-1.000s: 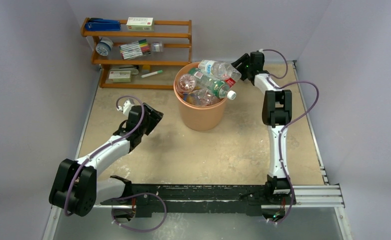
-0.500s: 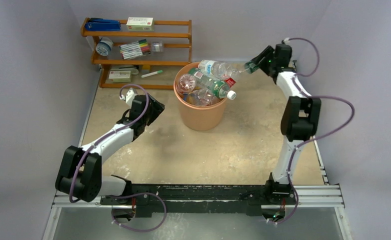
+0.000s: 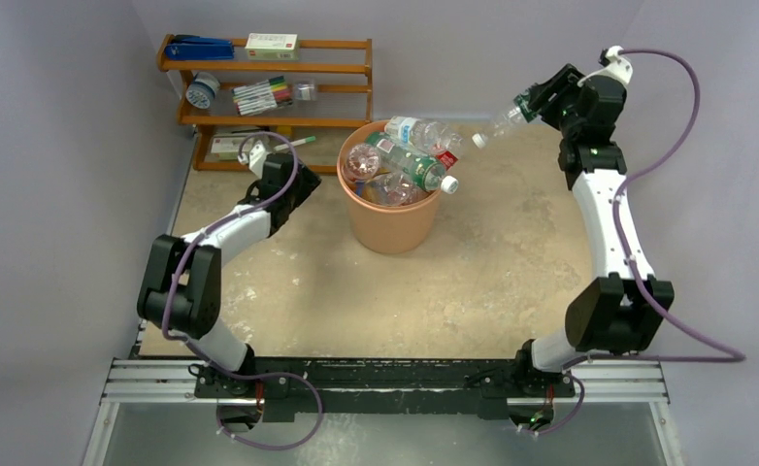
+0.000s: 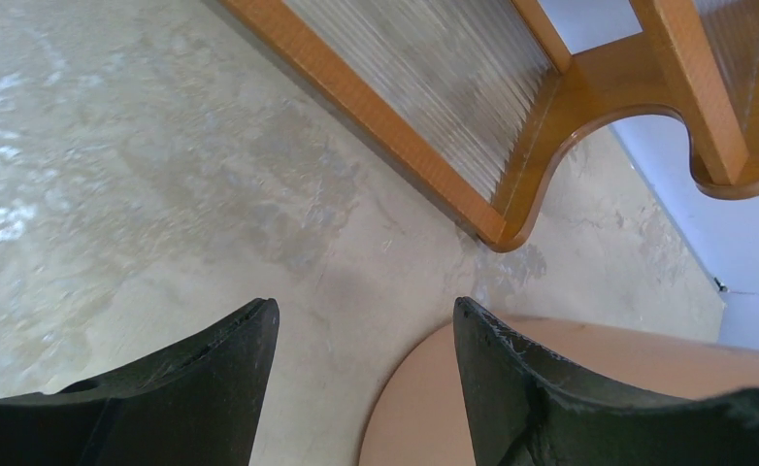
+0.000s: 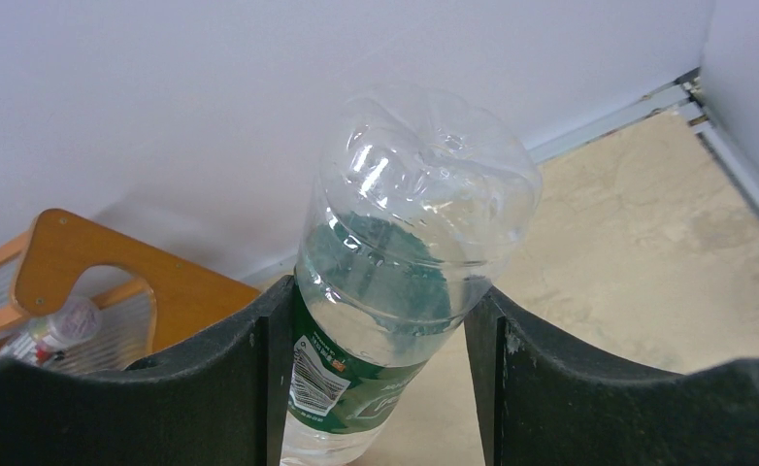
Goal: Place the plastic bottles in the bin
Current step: Pick up the plastic bottle at the center of the board, then adjust the trash bin at the center of the board.
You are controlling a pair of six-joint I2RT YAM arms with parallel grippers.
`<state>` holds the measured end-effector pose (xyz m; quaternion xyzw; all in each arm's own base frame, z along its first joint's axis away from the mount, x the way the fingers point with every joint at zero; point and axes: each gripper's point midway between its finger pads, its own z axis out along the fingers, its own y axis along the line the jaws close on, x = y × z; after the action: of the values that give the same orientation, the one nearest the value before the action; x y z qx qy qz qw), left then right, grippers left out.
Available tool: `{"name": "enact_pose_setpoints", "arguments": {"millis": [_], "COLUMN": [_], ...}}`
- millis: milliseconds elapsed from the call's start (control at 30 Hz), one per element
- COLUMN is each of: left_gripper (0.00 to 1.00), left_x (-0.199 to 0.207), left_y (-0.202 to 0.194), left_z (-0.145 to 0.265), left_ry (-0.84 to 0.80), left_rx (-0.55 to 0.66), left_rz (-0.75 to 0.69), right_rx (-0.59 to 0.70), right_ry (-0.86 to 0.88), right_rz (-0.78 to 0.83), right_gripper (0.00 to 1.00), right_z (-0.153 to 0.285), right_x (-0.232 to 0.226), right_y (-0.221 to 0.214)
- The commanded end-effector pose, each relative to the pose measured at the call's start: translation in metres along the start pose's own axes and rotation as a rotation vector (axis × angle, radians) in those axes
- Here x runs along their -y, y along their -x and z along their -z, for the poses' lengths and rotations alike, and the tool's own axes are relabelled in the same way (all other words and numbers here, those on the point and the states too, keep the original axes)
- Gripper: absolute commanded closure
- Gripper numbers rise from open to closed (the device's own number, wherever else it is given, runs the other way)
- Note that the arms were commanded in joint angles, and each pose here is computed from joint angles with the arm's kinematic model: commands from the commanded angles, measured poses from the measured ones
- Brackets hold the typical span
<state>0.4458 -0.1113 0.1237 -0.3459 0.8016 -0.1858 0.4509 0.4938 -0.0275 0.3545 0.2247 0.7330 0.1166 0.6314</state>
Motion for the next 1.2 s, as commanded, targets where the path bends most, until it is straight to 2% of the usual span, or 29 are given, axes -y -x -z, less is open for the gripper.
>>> {"name": "enact_pose_setpoints", "arguments": {"millis": [0, 200, 400, 733, 1167], "left_gripper": [0.34, 0.34, 0.35, 0.36, 0.36], "left_x": [0.04, 0.054, 0.08, 0.081, 0.096], "left_y": [0.019, 0.015, 0.006, -0.025, -0.054], "left_z": [-0.017, -0.04, -0.05, -0.012, 0.038], "left_ry": [-0.117, -0.161, -0.299, -0.383, -0.412], "left_rx": [0.047, 0.034, 0.007, -0.008, -0.001], "left_rz": [-0.006, -0.009, 0.036, 0.073, 0.054], "right_rx": [0.003, -0.069, -0.126, -0.18, -0.198], "right_ry": [-0.052, -0.012, 0.028, 0.063, 0.063], "right_rz": [0.062, 0.048, 0.047, 0.035, 0.018], "right_gripper": [0.49, 0.49, 0.49, 0.49, 0.48], "right_z": [0.027, 0.039, 0.038, 0.037, 0.048], "right_x": [0.016, 0.024, 0.028, 0.028, 0.029], "right_y": [-0.004, -0.044, -0.077, -0.102, -0.107]}}
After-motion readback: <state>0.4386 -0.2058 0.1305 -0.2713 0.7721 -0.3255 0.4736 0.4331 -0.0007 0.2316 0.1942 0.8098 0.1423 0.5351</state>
